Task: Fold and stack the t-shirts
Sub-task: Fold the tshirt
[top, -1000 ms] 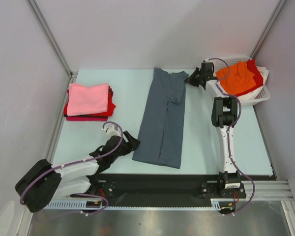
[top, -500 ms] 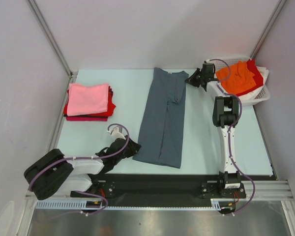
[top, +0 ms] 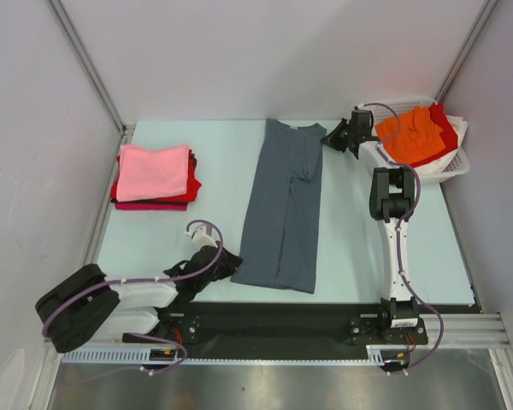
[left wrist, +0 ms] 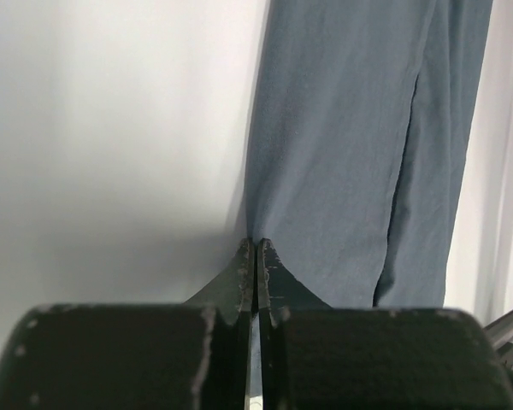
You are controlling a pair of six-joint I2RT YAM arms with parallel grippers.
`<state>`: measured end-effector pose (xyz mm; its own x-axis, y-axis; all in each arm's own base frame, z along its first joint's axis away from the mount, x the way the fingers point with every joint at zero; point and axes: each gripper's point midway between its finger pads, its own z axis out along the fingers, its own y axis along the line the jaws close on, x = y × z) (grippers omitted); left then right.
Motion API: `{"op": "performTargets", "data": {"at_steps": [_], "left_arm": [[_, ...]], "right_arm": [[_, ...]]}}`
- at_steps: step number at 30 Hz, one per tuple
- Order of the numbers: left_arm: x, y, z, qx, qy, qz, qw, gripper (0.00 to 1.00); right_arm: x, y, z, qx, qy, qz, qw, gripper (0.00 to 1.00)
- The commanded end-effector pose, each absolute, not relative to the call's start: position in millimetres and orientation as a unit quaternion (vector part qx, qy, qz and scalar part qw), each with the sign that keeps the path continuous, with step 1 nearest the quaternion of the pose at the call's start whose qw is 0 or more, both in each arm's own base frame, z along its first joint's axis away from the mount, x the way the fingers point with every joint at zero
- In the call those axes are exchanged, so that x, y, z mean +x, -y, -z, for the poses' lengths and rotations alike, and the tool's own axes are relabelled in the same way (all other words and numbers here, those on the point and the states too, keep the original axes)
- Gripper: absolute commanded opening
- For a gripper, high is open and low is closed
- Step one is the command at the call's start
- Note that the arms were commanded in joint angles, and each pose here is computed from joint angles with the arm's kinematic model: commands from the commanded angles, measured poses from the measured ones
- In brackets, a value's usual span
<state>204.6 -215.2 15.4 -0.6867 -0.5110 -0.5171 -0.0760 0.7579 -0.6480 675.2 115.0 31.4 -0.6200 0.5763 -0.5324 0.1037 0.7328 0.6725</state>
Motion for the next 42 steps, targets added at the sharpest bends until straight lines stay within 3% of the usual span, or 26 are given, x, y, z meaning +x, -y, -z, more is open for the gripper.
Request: {"op": "performTargets", "data": {"at_steps": [1,7,8,9,10,13,14,17,18,19,21,32,35,40,42], "left_arm": [[178,197,6,-0.168,-0.888,0.276,0.326,0.00],[168,190,3,-0.180,-0.881,0.294,0.324,0.03],[168,191,2,-0.179,-0.880,0.297,0.325,0.11],[169,194,-1,-0.172,-0.879,0.303,0.326,0.33],[169,195,-3,-0.165,-0.880,0.302,0.327,0.44],[173,191,-8,-0.160,-0.885,0.281,0.336,0.71],[177,191,-14,-0.163,-0.880,0.285,0.343,0.74],[179,186,-16,-0.157,-0.878,0.295,0.342,0.76],[179,184,-16,-0.157,-0.878,0.298,0.340,0.76],[181,182,-16,-0.160,-0.877,0.303,0.336,0.76],[181,178,-14,-0.149,-0.881,0.296,0.337,0.76],[169,184,-11,-0.107,-0.895,0.324,0.287,0.75],[162,187,-11,-0.097,-0.900,0.329,0.269,0.76],[154,180,-3,-0.097,-0.907,0.319,0.258,0.77],[151,176,-1,-0.095,-0.909,0.313,0.258,0.77]], "right_arm": [[678,-118,-31,0.207,-0.845,-0.305,0.387,0.00],[671,-140,-27,0.182,-0.852,-0.312,0.379,0.03],[670,-143,-29,0.174,-0.853,-0.316,0.377,0.16],[669,-146,-29,0.171,-0.854,-0.318,0.376,0.28],[667,-147,-31,0.170,-0.854,-0.319,0.374,0.39],[660,-148,-50,0.164,-0.851,-0.328,0.377,0.48],[659,-146,-57,0.163,-0.849,-0.328,0.382,0.49],[637,-140,-88,0.157,-0.841,-0.334,0.396,0.51],[613,-136,-62,0.172,-0.856,-0.326,0.364,0.51],[603,-134,-97,0.167,-0.846,-0.332,0.382,0.51],[572,-131,-92,0.177,-0.853,-0.325,0.368,0.51],[316,-131,-43,0.211,-0.920,-0.205,0.259,0.50],[258,-138,-49,0.209,-0.923,-0.218,0.237,0.50],[200,-138,-66,0.221,-0.913,-0.245,0.241,0.51],[180,-155,-71,0.193,-0.908,-0.284,0.242,0.56]]}}
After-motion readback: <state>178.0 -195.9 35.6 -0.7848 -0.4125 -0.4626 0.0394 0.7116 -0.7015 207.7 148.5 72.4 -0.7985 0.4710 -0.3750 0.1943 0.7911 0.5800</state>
